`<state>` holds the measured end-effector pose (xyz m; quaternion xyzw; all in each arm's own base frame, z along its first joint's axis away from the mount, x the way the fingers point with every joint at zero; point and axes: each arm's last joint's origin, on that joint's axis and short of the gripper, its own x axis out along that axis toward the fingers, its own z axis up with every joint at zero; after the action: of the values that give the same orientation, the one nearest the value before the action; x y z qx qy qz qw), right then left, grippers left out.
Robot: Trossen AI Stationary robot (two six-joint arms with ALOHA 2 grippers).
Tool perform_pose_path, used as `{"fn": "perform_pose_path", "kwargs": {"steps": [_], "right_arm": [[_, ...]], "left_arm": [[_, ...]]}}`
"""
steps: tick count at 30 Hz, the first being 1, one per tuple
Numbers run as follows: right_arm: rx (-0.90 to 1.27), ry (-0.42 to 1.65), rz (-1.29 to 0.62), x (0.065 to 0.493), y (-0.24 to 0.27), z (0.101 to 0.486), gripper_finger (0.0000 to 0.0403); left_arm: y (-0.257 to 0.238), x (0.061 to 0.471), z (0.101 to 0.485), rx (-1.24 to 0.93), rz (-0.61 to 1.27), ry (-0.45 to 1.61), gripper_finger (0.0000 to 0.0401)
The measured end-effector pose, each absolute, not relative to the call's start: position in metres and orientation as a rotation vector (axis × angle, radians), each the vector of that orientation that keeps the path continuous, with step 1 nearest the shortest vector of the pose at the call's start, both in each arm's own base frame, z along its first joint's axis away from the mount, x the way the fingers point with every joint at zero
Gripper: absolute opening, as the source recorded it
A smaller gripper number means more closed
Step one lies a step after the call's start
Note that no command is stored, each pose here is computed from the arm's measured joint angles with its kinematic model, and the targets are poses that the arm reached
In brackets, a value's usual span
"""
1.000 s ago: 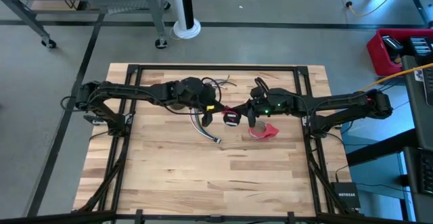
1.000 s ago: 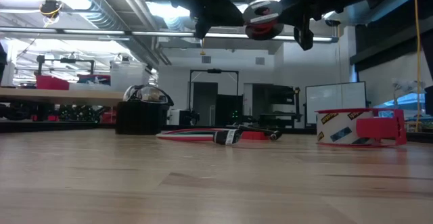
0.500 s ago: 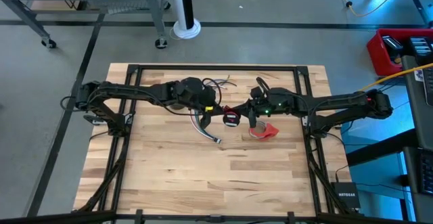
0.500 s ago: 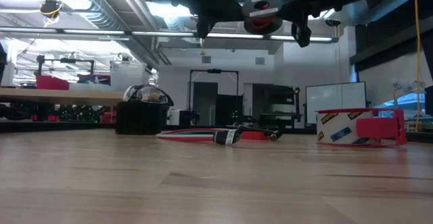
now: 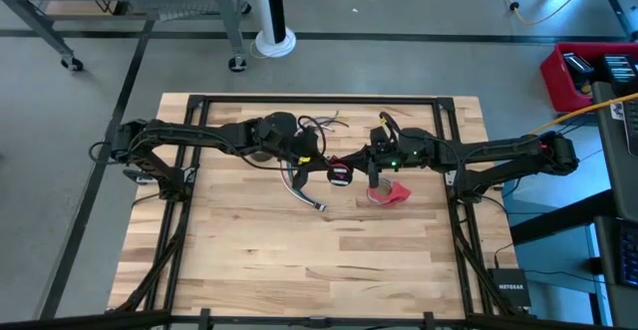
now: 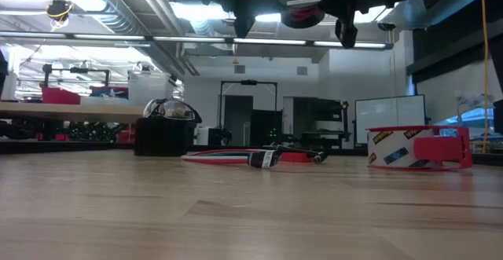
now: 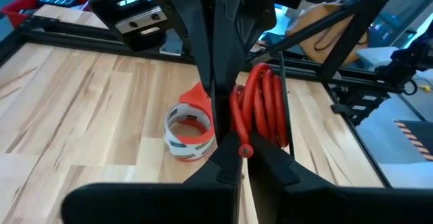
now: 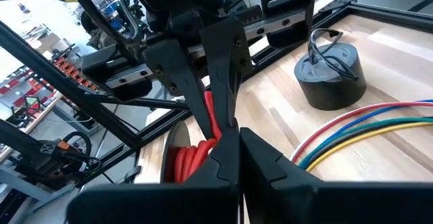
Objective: Coil cords
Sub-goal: Coil the red wire onto the spool
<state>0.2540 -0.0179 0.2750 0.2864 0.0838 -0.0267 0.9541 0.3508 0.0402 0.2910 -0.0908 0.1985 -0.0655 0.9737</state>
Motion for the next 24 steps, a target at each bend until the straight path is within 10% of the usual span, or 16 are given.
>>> {"fn": "perform_pose_path", "kwargs": {"steps": [24], "right_arm": [[0.61, 0.142, -0.059, 0.253, -0.018, 0.279, 0.0095]], "left_arm": [[0.066, 0.347, 0.289, -0.216, 0.019, 0.412, 0.0]]}}
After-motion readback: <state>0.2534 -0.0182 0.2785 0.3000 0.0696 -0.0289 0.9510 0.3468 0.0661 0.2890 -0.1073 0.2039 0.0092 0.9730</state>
